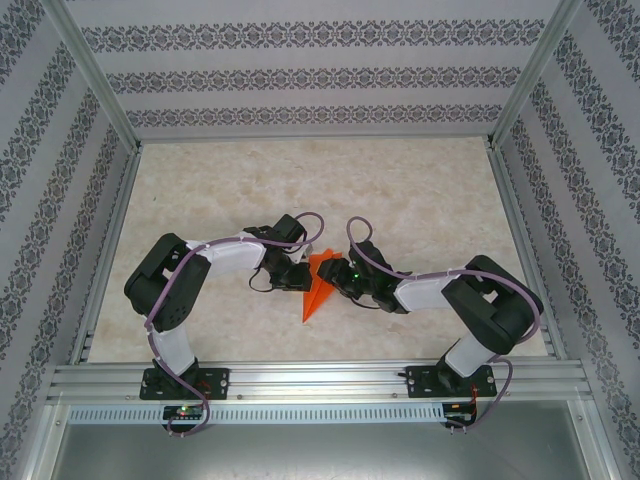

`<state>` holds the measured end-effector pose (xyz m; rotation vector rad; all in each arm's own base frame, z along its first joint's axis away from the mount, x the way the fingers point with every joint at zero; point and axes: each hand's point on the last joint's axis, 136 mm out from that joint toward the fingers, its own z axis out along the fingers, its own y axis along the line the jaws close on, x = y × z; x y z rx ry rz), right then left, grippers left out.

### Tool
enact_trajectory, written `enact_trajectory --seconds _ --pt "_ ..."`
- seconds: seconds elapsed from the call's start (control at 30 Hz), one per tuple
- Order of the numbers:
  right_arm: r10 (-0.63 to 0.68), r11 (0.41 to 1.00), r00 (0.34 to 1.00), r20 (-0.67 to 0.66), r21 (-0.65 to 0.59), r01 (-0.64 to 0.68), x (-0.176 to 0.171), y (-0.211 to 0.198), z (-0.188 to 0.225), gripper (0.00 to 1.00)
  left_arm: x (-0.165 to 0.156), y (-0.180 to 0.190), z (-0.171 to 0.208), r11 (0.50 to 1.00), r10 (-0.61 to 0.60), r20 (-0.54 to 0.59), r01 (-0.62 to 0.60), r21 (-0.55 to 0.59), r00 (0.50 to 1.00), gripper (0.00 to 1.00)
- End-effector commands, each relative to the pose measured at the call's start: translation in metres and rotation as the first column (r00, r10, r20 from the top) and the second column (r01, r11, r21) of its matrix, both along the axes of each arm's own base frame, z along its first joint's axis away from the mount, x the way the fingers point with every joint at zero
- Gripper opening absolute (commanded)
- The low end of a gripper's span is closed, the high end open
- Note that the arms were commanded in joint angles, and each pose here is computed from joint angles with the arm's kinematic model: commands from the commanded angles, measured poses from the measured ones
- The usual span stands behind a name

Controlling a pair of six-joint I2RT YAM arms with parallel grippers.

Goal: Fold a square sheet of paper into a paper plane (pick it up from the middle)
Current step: Turn over the paper at the center of the table.

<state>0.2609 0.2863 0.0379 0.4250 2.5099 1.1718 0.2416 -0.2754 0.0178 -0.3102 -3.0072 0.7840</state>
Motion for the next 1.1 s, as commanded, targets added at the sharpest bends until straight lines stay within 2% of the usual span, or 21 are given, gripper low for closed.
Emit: enact_trajectory --seconds 0.0,0.3,0.5,0.77,0.9,1.07 --pt "0.016 0.999 0.999 0.04 0.04 -0.018 0.005 0.012 0.011 0.47 -0.004 0.002 -0.01 1.0 -0.013 0.002 0.013 0.026 1.0 0.16" --pt "0.036 0.999 0.999 0.029 0.014 -0.036 0.011 0.018 0.001 0.31 -0.003 0.001 -0.008 1.0 -0.012 0.006 0.012 0.021 1.0 0.16" --pt "0.054 0.998 0.998 0.042 0.009 -0.054 0.011 0.02 0.001 0.24 -0.003 0.002 -0.006 1.0 -0.007 0.008 0.007 0.02 1.0 0.16" --pt "0.08 0.997 0.995 0.06 -0.005 -0.08 0.01 0.021 0.007 0.13 0.0 -0.004 0.01 0.999 0.029 0.029 -0.028 -0.036 0.999 0.17" --pt "0.109 0.994 0.989 0.096 -0.042 -0.106 0.011 0.02 0.019 0.09 0.007 -0.007 0.036 0.994 0.068 0.097 -0.059 -0.092 0.993 0.2" --pt "0.155 0.969 0.982 0.11 -0.212 -0.129 0.01 0.002 0.035 0.08 0.021 0.011 0.074 0.988 0.144 0.275 -0.123 -0.094 0.95 0.3"
